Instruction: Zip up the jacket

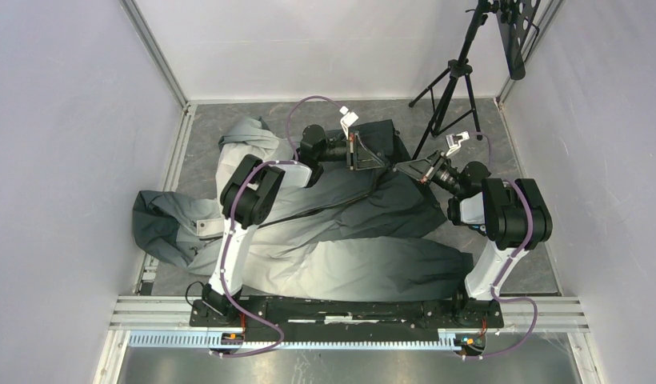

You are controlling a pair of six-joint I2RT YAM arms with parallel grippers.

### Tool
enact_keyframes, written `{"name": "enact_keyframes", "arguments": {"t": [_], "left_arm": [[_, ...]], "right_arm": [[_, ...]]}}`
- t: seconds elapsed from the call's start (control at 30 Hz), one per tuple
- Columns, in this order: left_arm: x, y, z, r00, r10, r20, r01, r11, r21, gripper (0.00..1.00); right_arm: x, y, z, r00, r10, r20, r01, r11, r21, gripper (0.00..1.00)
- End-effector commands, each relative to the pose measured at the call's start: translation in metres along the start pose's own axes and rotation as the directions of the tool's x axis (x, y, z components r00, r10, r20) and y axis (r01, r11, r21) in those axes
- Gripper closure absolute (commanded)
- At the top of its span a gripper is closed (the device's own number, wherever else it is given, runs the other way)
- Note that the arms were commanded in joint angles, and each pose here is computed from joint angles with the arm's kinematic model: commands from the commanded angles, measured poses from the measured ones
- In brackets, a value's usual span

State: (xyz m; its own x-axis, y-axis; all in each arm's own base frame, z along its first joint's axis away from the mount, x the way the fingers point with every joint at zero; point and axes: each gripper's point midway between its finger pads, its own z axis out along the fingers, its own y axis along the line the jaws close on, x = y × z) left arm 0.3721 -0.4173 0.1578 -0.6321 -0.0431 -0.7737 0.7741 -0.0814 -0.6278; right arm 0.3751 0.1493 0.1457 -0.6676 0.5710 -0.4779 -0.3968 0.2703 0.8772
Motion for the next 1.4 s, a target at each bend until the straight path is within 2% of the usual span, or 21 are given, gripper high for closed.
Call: {"name": "enact_keyframes", "arguments": {"t": [0.0,0.33,0.53,0.6,0.77,0.93,1.37], "left_arm": [[-0.021,-0.015,-0.002,0.994,0.108,0.027,-0.108,0.994,0.003,0.98],[-0.014,-0.008,0.001,0.996,0.095,-0.001,-0.095,0.995,-0.022,0.98],[-0.018,-0.011,0.002,0.996,0.084,-0.004,-0.084,0.996,-0.008,0.98],[-0.018,-0.010,0.003,0.997,0.083,-0.005,-0.083,0.997,-0.008,0.98],[-0.017,-0.008,0.004,0.998,0.069,-0.009,-0.069,0.998,-0.007,0.98],[-0.016,-0.008,0.003,0.998,0.065,-0.014,-0.065,0.998,-0.004,0.98],[-0.017,-0.010,0.004,0.998,0.066,-0.017,-0.066,0.998,0.003,0.98]], "right_arm": [[-0.026,0.031,-0.007,0.988,-0.111,0.104,0.120,0.990,-0.078,1.00],[-0.023,0.044,-0.004,0.987,-0.128,0.099,0.141,0.980,-0.140,1.00],[-0.009,0.016,-0.004,0.980,-0.196,0.018,0.197,0.979,-0.053,0.99],[-0.007,0.013,-0.004,0.974,-0.226,0.004,0.226,0.973,-0.046,0.94],[-0.007,0.006,-0.003,0.953,-0.300,-0.029,0.299,0.954,-0.026,0.71],[-0.005,-0.001,-0.003,0.936,-0.347,-0.059,0.347,0.938,-0.018,0.60],[0.010,0.007,0.002,0.927,-0.364,-0.089,0.357,0.930,-0.092,0.57]]}}
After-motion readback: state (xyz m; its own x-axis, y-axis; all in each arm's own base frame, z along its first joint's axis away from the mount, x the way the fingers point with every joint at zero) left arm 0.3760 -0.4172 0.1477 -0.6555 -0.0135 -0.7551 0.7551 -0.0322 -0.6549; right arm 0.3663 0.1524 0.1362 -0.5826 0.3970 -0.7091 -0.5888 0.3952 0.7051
